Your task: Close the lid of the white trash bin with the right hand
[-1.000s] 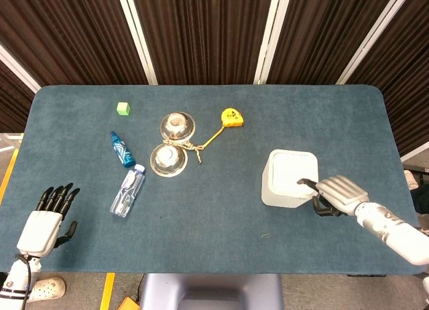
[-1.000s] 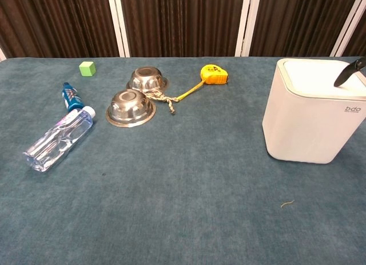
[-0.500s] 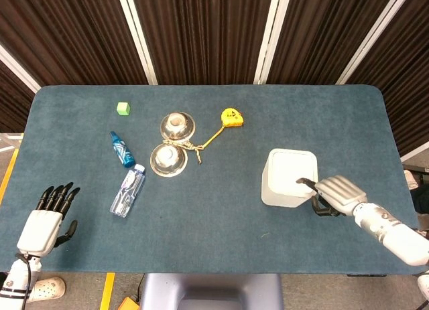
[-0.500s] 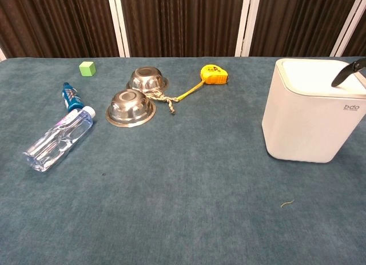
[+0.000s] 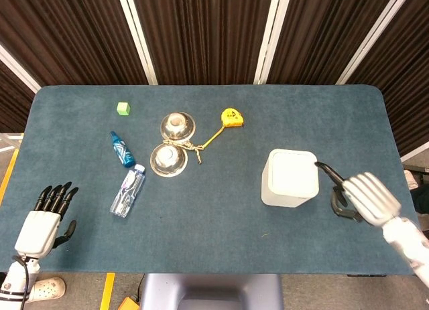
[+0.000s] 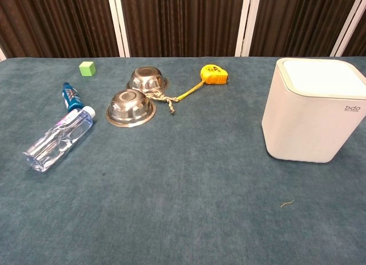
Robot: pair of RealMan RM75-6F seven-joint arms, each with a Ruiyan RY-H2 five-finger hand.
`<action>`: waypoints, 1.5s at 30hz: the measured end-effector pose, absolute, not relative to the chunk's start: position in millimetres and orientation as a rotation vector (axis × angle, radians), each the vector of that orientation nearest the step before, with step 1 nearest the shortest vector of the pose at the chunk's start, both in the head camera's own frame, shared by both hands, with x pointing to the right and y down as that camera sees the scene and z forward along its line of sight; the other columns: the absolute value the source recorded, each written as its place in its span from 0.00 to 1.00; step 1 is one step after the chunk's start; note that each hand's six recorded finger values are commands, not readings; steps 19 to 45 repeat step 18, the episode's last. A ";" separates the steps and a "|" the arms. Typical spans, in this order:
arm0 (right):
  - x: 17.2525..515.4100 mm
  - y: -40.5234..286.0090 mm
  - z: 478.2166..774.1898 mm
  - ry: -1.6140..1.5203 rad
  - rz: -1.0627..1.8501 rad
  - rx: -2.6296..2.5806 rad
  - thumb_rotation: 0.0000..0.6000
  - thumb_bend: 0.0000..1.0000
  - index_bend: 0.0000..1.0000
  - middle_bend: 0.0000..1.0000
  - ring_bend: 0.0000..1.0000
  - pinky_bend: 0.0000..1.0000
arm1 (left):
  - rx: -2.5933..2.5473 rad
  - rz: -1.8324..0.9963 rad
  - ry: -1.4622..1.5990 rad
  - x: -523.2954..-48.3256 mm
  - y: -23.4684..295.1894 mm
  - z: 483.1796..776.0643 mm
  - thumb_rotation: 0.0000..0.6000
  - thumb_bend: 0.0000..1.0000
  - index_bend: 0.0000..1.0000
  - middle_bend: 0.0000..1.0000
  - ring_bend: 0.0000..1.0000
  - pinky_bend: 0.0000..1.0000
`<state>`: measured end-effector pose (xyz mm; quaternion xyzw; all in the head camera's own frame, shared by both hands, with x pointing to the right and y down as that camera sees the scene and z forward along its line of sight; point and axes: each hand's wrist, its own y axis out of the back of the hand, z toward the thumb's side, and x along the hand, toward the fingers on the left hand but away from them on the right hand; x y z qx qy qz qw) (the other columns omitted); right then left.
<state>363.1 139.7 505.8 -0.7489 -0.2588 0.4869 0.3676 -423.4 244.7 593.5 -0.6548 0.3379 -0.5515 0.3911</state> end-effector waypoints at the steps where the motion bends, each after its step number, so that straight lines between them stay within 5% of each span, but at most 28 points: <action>1: 368.1 145.9 505.1 -0.677 1.255 -1.902 0.53 0.64 0.00 0.24 0.20 0.44 | -1.661 -1.394 0.862 -423.1 244.7 592.4 1.00 0.45 0.02 0.00 0.00 0.01; 4: 384.4 166.0 506.8 -0.740 1.273 -1.809 0.53 0.56 0.00 0.02 0.01 0.28 | -1.658 -1.367 0.874 -421.3 245.3 588.2 1.00 0.45 0.02 0.00 0.00 0.00; 10: 411.6 207.2 528.4 -0.862 1.314 -1.637 0.55 0.48 0.00 0.00 0.00 0.01 | -1.656 -1.352 0.870 -420.9 249.5 584.9 1.00 0.45 0.02 0.00 0.00 0.00; 45: 427.4 223.4 542.4 -0.842 1.396 -1.564 0.55 0.44 0.00 0.00 0.00 0.00 | -1.664 -1.371 0.850 -420.0 250.6 584.9 1.00 0.45 0.02 0.00 0.00 0.00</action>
